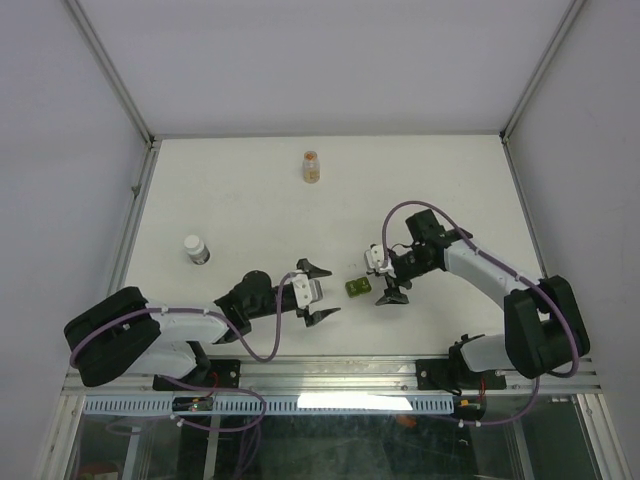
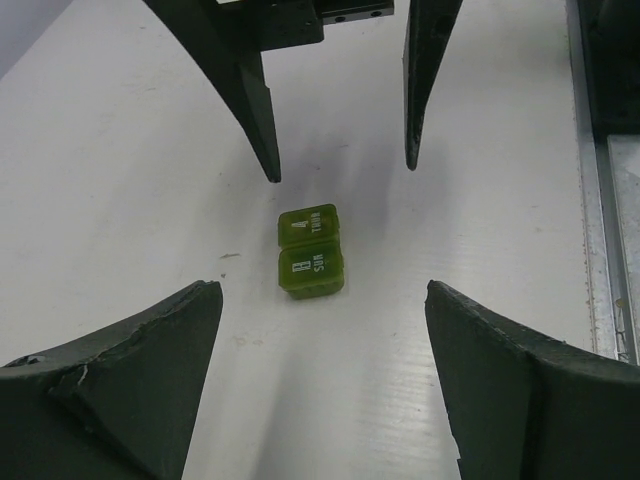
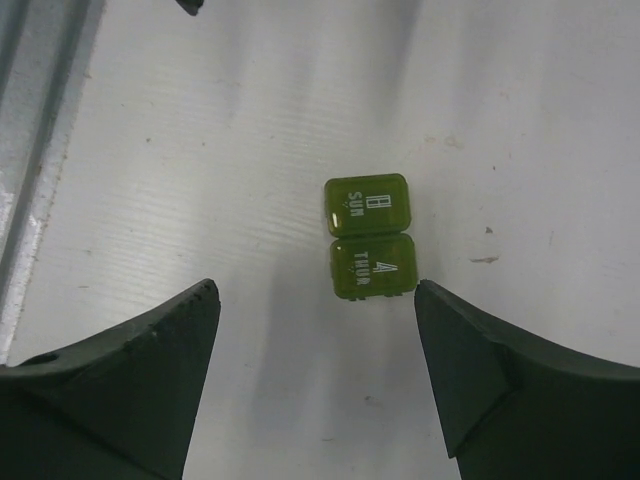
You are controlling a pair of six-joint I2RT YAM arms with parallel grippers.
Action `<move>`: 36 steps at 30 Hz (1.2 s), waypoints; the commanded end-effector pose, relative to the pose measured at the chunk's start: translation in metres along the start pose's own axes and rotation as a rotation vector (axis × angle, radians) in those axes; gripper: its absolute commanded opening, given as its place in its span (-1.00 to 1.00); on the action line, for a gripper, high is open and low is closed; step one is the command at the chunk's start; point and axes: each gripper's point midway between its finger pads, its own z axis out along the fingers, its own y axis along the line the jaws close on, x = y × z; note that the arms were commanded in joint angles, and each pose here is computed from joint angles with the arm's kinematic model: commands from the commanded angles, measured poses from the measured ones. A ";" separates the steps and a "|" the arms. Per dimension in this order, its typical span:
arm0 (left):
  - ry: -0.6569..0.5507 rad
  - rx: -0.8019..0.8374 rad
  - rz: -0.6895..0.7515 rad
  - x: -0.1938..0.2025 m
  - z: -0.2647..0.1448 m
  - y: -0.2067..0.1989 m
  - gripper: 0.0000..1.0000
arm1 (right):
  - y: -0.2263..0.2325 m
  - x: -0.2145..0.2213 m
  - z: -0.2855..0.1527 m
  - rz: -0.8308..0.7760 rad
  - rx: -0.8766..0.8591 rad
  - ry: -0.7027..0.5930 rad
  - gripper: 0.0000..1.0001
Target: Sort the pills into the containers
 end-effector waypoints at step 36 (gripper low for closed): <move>-0.001 -0.050 0.102 0.034 0.051 0.007 0.52 | -0.037 0.024 0.041 -0.109 0.015 0.186 -0.02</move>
